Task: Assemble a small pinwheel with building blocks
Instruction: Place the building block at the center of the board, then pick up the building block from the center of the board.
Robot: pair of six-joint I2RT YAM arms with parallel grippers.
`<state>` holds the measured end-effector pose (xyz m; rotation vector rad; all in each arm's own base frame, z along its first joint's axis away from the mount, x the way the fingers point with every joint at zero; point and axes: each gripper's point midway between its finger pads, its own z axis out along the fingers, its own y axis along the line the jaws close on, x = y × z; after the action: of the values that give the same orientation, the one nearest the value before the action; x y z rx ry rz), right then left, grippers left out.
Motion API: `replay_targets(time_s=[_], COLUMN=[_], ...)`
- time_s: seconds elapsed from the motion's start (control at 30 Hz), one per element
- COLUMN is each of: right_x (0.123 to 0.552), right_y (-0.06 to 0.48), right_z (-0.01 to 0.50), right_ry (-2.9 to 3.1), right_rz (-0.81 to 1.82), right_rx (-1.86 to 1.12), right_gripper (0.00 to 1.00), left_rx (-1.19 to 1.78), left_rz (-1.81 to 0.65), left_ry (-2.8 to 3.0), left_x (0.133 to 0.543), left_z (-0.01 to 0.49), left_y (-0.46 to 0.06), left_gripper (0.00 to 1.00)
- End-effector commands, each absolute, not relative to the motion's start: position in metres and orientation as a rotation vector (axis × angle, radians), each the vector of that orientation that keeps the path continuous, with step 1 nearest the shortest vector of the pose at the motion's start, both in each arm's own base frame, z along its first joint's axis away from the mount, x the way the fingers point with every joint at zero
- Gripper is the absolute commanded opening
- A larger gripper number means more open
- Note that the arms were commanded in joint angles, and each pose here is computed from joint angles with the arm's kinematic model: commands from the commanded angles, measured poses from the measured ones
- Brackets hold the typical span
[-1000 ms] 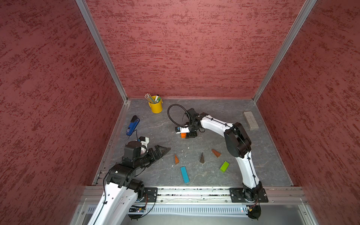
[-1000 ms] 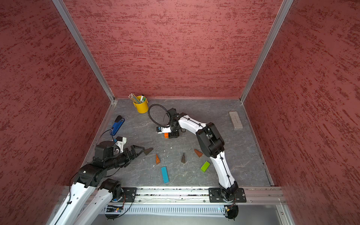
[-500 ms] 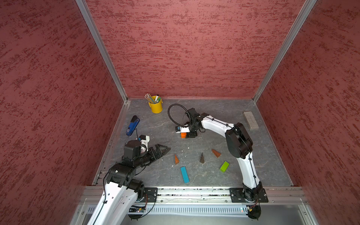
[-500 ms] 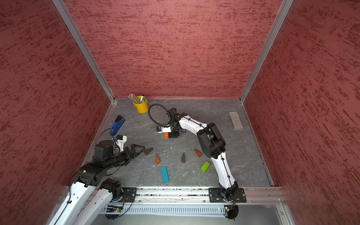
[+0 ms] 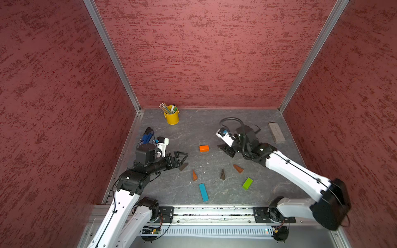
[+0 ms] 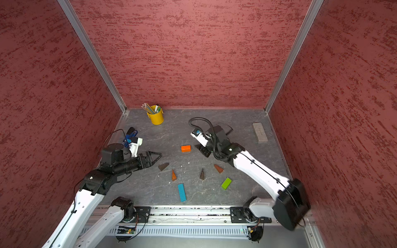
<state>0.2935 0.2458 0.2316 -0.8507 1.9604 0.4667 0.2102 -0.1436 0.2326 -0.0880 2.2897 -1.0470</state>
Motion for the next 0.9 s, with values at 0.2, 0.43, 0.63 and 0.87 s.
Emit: replay_targets(time_s=[0.2, 0.43, 0.63, 0.87], right_x=[0.22, 0.175, 0.143, 0.131], right_y=[0.158, 0.153, 0.142, 0.12], right_z=[0.148, 0.114, 0.09, 0.08], right_ry=[2.4, 2.528, 2.63, 2.639], right_rz=[0.5, 0.325, 0.179, 0.058], right_rx=[0.557, 0.684, 0.744, 0.805], right_gripper=[0.43, 0.43, 0.41, 0.42], left_rx=[0.123, 0.261, 0.25, 0.259], left_rz=[-1.167, -1.058, -1.059, -1.072], left_ry=[2.281, 2.349, 2.322, 2.334], left_x=[0.211, 0.188, 0.189, 0.185], left_z=[0.235, 0.216, 0.215, 0.211], left_y=[-0.176, -0.19, -0.19, -0.19], left_gripper=[1.0, 1.0, 1.0, 1.0])
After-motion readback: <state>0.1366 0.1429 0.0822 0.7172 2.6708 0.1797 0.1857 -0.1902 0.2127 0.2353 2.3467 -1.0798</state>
